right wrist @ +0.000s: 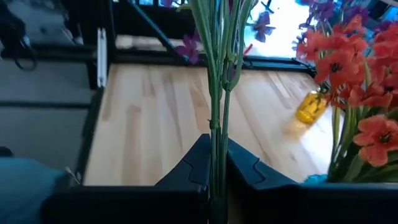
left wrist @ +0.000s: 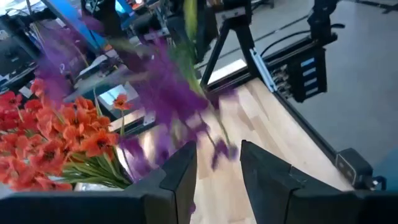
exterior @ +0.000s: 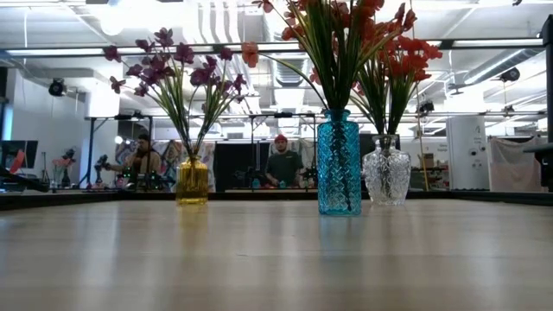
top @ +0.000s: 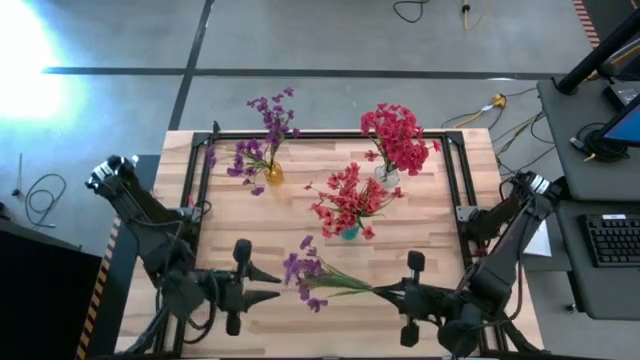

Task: Sort flowers into vase by color
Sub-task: Put the violet flowers into the yellow vase

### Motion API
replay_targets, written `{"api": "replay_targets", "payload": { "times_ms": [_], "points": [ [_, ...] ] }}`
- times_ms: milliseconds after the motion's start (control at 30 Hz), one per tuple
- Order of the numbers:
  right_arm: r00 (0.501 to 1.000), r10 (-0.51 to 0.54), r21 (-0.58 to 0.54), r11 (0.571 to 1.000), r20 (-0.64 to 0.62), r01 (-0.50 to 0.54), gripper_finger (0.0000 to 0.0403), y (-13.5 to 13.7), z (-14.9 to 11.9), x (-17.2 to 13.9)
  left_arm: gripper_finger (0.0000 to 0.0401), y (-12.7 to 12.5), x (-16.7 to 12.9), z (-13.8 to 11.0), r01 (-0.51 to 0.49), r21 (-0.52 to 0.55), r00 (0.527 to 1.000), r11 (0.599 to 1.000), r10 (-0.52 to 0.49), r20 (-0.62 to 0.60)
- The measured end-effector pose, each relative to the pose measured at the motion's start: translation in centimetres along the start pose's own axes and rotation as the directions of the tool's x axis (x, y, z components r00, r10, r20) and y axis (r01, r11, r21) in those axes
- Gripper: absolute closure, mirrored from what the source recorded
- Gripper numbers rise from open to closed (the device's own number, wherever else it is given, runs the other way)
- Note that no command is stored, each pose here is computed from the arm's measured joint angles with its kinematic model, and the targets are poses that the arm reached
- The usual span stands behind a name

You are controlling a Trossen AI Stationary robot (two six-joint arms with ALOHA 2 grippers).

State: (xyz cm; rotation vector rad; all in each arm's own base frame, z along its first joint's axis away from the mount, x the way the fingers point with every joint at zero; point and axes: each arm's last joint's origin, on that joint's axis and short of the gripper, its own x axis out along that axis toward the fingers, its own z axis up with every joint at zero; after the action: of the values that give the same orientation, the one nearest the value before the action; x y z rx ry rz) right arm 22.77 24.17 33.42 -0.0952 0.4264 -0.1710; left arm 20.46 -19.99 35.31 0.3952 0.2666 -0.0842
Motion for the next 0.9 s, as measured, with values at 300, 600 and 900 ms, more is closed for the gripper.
{"api": "replay_targets", "payload": {
  "times_ms": [300,600,900],
  "points": [
    [0.99,-0.07,0.106,0.993,0.121,0.057,0.039,-1.0,1.8,-1.1,0.0292,-0.4,-1.7,-2.7,0.043,-0.031,0.999,0.999,-0.042,0.02],
    [0.94,-0.057,0.074,0.997,0.337,0.034,0.039,0.1,3.5,0.7,0.0292,-1.9,0.0,-5.0,0.023,-0.115,0.994,0.993,-0.01,0.11],
    [0.761,0.117,0.031,0.984,0.638,-0.177,0.039,-0.6,3.3,5.0,0.029,-1.8,1.5,-5.3,-0.065,-0.259,0.914,0.964,0.161,0.372]
  ]
}}
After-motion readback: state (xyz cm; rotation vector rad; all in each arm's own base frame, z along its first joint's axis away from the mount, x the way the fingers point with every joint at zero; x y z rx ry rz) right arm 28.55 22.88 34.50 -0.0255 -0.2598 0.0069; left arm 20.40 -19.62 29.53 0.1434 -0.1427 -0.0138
